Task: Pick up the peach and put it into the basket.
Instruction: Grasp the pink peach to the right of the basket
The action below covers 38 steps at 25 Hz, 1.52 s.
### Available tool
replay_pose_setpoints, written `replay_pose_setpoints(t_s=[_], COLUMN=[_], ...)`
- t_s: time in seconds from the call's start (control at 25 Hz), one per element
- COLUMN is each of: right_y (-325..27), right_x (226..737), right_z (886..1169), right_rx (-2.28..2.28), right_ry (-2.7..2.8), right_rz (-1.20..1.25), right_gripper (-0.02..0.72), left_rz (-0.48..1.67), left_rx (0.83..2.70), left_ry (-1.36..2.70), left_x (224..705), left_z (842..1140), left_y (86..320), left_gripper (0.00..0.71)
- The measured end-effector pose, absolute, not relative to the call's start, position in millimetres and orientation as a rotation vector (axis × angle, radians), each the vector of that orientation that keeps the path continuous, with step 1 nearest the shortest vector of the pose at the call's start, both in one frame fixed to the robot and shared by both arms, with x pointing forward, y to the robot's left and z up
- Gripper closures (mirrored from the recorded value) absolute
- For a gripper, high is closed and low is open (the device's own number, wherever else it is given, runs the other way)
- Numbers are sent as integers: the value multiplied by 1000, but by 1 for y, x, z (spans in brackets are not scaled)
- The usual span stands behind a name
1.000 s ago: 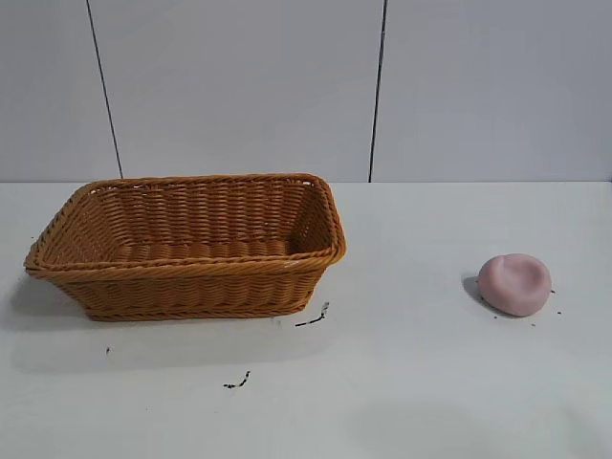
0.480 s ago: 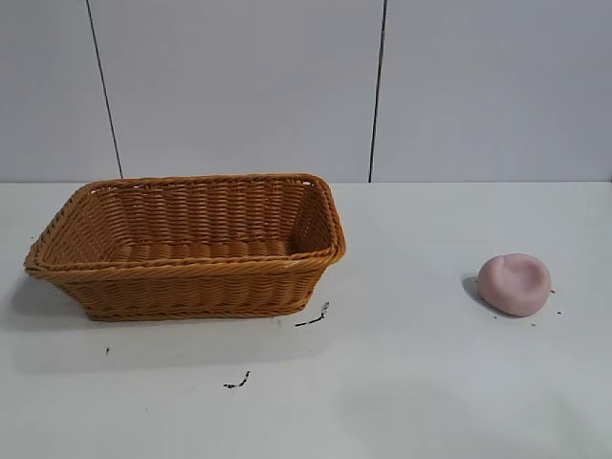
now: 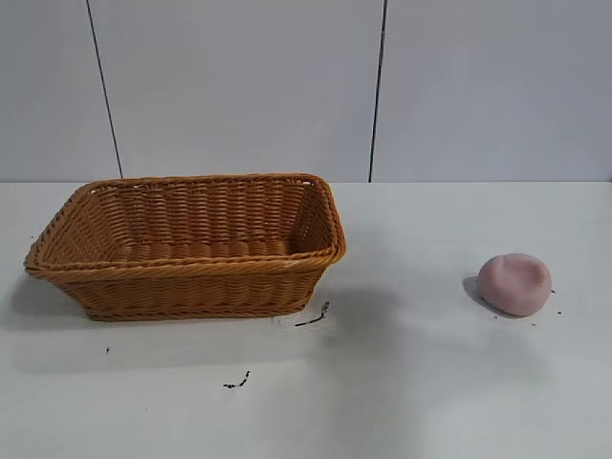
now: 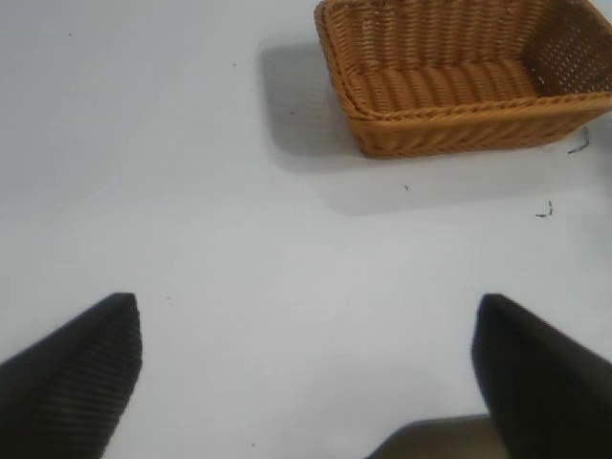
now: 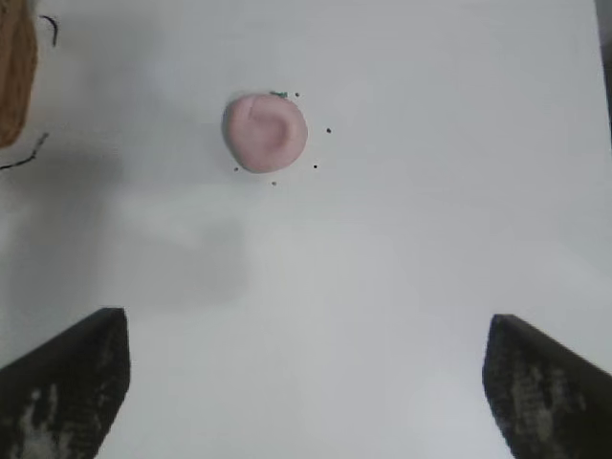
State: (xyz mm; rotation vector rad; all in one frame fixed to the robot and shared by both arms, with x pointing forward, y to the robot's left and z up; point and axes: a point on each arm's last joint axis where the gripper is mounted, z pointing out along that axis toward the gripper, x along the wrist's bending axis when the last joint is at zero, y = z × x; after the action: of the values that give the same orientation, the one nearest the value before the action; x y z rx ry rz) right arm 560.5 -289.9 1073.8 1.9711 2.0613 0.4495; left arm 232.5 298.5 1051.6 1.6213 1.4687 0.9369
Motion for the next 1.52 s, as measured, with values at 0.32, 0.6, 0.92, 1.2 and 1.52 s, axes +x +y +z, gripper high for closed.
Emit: replay_pose_setpoints(t_s=[0.32, 0.6, 0.92, 1.2, 1.52], right_y=[-275, -269, -267, -266, -265], right_x=[595, 611, 633, 641, 642], right_z=[1029, 1006, 947, 888, 885], right_rx=[1983, 1945, 1983, 2050, 2055], right_ry=[2194, 2188, 2216, 2268, 2263], right_rz=[321, 320, 265, 171, 179], right_gripper=[14, 14, 14, 14, 527], left_rz=[937, 937, 937, 937, 937], left_rx=[1621, 1621, 1621, 1621, 1621], left_ry=[1469, 1469, 1469, 1469, 1469], left_x=[232, 232, 232, 232, 232], left_z=[1052, 1052, 1052, 1052, 1052], left_y=[298, 298, 298, 298, 298], left_gripper=[18, 18, 18, 18, 18])
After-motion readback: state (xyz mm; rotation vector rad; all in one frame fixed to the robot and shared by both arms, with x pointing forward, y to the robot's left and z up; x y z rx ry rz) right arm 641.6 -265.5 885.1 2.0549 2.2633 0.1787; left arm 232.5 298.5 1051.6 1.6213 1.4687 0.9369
